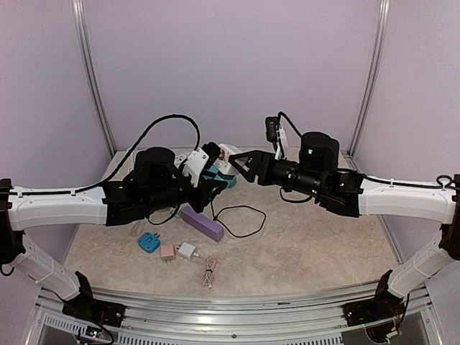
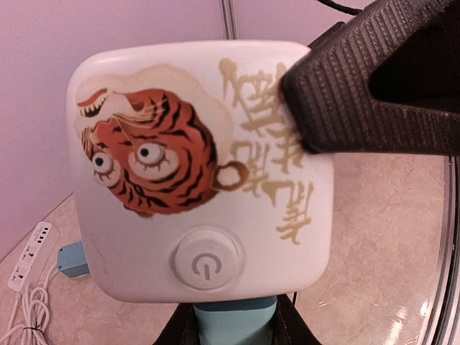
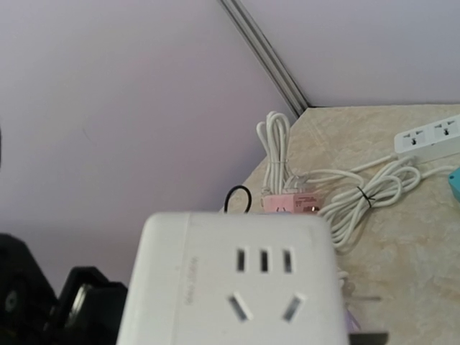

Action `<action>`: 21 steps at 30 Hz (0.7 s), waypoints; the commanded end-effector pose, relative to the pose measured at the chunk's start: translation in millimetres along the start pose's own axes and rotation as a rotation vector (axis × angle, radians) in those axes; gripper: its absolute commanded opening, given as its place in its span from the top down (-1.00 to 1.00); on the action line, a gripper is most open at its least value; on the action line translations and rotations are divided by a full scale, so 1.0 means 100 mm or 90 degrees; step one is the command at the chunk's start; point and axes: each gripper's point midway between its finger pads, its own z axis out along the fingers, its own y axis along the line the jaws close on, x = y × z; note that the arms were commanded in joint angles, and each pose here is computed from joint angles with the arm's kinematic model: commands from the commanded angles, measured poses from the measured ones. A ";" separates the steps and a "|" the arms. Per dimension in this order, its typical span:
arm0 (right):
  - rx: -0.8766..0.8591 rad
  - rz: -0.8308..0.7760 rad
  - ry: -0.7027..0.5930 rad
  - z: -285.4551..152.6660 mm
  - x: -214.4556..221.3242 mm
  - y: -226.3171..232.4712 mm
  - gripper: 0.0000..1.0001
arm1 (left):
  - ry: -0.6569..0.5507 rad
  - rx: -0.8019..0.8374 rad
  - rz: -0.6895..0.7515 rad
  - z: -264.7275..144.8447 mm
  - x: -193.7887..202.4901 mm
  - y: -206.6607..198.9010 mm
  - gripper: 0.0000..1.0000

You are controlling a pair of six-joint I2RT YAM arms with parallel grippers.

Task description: Pull the plug off the socket

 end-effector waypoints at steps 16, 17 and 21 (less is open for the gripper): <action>0.025 -0.050 -0.019 0.04 -0.18 -0.01 1.00 | -0.010 0.113 -0.043 -0.13 -0.15 -0.10 1.00; 0.045 -0.059 -0.010 0.05 -0.15 -0.04 1.00 | -0.005 0.117 -0.046 -0.13 -0.15 -0.10 1.00; 0.086 -0.092 0.004 0.06 -0.13 -0.06 1.00 | 0.007 0.127 -0.054 -0.14 -0.14 -0.07 1.00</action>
